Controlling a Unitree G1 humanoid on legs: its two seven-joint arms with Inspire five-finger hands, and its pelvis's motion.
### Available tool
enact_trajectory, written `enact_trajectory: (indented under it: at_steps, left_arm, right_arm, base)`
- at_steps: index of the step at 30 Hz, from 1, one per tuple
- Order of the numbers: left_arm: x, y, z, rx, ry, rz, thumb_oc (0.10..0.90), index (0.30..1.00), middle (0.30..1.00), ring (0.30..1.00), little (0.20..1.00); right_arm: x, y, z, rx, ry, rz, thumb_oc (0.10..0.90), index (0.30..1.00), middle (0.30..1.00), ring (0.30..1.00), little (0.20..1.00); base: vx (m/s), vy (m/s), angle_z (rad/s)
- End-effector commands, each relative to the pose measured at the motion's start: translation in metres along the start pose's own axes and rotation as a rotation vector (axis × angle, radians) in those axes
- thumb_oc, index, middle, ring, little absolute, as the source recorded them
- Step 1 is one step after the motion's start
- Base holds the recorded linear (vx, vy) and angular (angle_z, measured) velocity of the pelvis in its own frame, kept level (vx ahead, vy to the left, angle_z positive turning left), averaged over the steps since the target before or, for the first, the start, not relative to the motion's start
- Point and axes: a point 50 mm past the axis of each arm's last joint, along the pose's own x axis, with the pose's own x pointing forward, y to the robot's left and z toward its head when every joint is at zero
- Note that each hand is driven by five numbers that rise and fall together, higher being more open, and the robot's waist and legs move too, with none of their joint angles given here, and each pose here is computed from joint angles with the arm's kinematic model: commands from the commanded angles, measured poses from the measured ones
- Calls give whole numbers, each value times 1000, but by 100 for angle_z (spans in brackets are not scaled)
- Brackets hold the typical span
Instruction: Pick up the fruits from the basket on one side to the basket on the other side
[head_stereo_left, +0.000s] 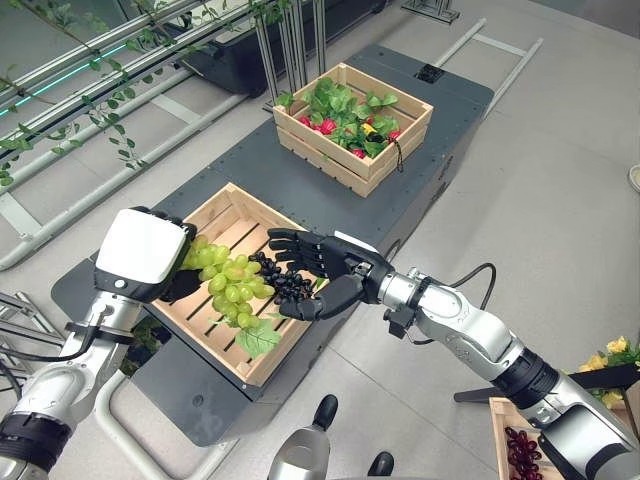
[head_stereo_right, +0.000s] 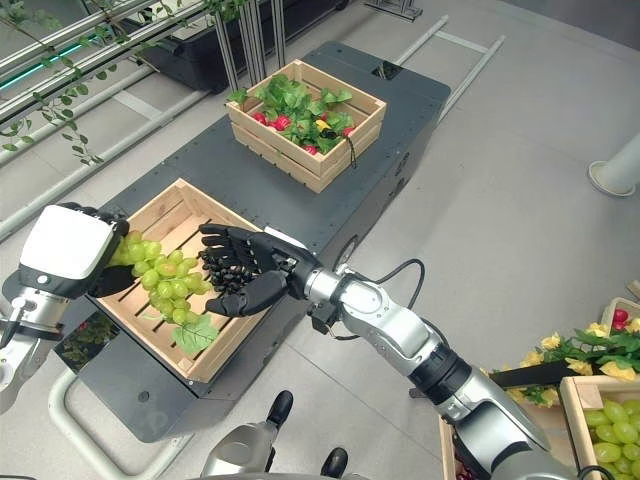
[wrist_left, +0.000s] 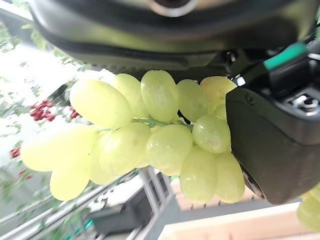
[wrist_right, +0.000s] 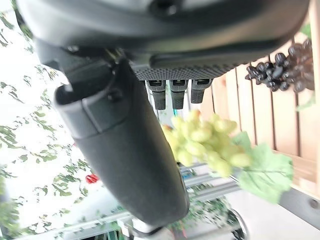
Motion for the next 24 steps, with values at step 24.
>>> enact_trajectory:
  at_steps: [24]
  left_arm:
    - [58,51,17,-50,-76,279,400,300,300,300,300]
  right_arm:
    - [27,31,14,322,-185,-130,800,900,900,900,900]
  base:
    - [0,0,0]
